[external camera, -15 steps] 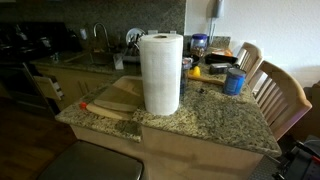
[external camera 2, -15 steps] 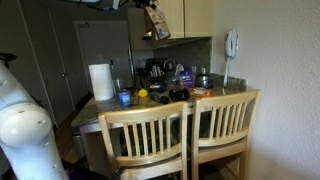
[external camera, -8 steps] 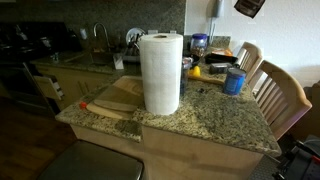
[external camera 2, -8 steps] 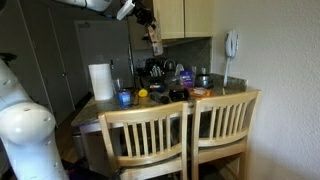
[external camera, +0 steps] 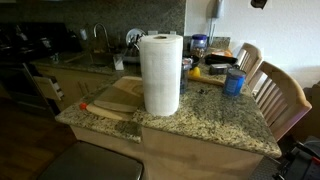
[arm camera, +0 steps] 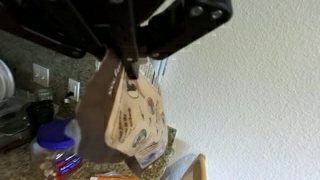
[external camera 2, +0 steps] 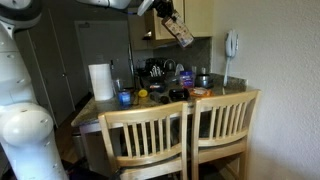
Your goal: Put the brown satchet in the black bowl
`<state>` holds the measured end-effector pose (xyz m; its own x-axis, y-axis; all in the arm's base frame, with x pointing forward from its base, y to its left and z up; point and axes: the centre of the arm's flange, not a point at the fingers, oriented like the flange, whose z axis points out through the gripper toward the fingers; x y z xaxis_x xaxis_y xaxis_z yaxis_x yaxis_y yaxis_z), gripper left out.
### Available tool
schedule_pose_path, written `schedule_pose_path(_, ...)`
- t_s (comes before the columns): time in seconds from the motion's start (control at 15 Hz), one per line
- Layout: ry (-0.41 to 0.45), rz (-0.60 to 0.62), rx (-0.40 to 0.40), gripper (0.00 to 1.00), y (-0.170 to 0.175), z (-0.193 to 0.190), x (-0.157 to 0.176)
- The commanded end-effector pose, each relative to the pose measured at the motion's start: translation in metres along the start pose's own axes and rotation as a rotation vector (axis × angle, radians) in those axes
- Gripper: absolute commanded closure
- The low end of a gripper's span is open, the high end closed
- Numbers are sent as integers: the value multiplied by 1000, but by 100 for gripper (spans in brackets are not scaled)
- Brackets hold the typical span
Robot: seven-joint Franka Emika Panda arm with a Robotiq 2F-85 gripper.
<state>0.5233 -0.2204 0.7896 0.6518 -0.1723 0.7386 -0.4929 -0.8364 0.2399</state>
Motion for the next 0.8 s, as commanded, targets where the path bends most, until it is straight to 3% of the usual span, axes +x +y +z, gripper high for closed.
schedule_pose_path(0.0, -5, 37, -39, 99, 10, 40, 58)
schedule_pose_path(0.33, -61, 52, -20, 99, -4, 111, 54)
schedule_pose_path(0.73, -186, 23, 24, 99, -38, 191, -24)
